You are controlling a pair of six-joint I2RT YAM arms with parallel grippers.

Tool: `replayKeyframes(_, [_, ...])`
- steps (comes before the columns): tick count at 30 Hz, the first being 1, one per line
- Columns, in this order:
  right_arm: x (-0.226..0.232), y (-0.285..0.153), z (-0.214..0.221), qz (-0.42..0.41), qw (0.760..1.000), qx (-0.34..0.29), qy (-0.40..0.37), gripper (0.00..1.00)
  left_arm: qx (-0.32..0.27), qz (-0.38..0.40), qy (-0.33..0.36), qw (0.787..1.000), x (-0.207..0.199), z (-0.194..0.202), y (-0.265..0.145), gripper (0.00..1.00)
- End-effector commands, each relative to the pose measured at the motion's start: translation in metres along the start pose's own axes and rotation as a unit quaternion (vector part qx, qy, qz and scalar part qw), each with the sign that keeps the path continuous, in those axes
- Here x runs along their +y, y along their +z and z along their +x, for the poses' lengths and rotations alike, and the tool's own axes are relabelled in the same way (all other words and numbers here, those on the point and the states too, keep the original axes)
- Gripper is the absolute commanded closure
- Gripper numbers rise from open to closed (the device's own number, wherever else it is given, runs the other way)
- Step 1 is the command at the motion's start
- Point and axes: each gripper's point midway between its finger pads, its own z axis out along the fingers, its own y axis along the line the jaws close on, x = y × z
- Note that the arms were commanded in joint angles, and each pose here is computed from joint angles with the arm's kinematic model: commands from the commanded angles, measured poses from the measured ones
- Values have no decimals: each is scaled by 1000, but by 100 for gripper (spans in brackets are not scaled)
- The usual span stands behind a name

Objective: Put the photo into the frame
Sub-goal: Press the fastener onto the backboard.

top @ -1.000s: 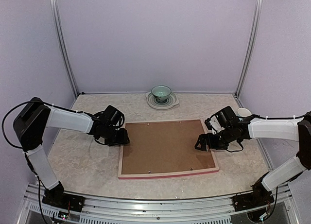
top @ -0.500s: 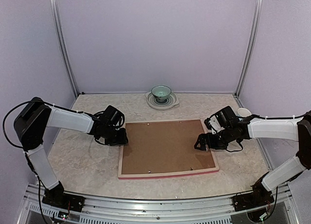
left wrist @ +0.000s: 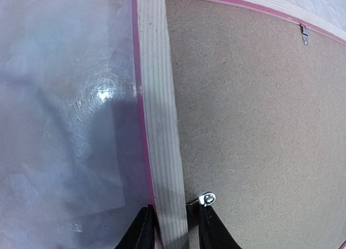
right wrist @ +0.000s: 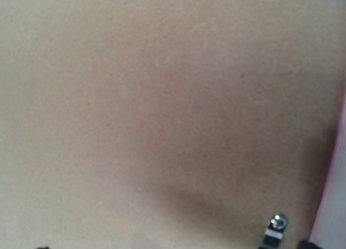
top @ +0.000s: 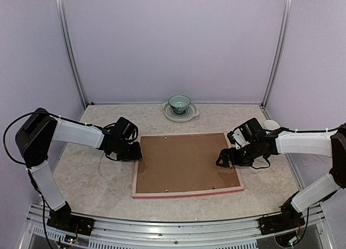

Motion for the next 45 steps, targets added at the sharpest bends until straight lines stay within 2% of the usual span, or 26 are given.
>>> replayKeyframes(1, [-1,-2,-1,1,1000,-3,0,1,37,-4,1,999,10,24,12,72])
replayKeyframes(18, [-1,-3,-2,3,1000,-6,-1,1,8,0,-12,1000,10,5,-4,71])
replayKeyframes(20, [-1,-4,-4,4,1000,-7,-2,1,-4,9,-16,1000,7,-2,-12,63])
replayKeyframes(23, [0,-7,-9,5,1000,-12,-5,1,-37,26,-26,999,-1,-18,-32,42])
replayKeyframes(25, [0,-8,-10,8,1000,-15,-5,1,-59,33,-30,997,-3,-27,-43,38])
replayKeyframes(29, [0,-10,-11,8,1000,-18,-6,1,-91,33,-29,995,-4,-40,-59,38])
replayKeyframes(41, [-6,-14,-8,22,999,-21,-12,1,-19,7,-19,1000,10,-5,-19,42])
replayKeyframes(45, [-20,-18,-8,64,998,-13,-22,1,-10,19,-17,1000,6,0,-17,42])
